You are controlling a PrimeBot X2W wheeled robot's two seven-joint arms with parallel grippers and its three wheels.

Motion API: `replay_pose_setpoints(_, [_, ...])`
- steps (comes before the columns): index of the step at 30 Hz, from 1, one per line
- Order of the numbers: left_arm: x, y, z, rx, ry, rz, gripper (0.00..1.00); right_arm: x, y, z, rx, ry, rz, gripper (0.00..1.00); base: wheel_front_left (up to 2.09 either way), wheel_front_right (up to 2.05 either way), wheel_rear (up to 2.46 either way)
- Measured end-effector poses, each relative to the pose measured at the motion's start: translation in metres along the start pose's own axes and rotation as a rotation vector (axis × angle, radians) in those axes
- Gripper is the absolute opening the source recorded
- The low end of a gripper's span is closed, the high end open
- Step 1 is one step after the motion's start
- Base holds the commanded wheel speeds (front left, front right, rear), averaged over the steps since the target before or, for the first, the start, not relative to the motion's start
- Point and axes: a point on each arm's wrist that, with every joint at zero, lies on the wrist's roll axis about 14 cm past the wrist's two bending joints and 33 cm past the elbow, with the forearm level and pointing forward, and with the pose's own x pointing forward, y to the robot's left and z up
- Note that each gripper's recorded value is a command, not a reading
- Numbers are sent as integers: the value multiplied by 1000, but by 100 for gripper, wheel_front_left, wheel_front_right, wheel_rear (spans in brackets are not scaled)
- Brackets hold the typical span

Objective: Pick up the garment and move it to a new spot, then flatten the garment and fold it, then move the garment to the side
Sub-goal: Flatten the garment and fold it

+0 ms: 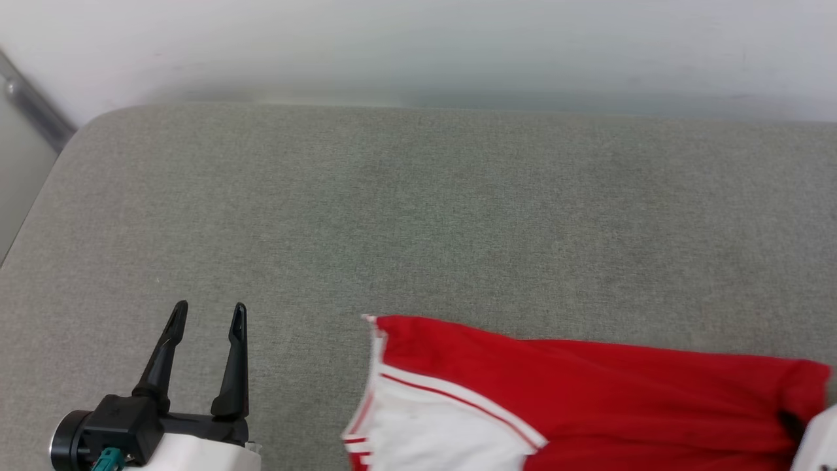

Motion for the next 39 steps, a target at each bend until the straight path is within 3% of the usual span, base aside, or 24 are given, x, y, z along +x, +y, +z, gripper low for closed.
replay_pose_setpoints(6, [4,-6,-2,-4,4,-21,100,-19,-71,35,26,-131,-202,0,0,0,0])
replay_pose_setpoints(12, [6,-10,0,-8,-5,-35,100,-27,-76,47,34,-176,-227,0,0,0,0])
replay_pose_setpoints(21, [-1,-18,5,-21,-20,-54,100,-42,-20,47,-46,-191,-83,0,0,0,0])
replay_pose_setpoints(25, [-7,-18,8,-24,-26,-55,100,-51,30,30,-83,-146,56,0,0,0,0])
replay_pose_setpoints(39, [-18,-12,14,-25,-39,-34,100,-69,165,22,-28,-104,481,0,0,0,0])
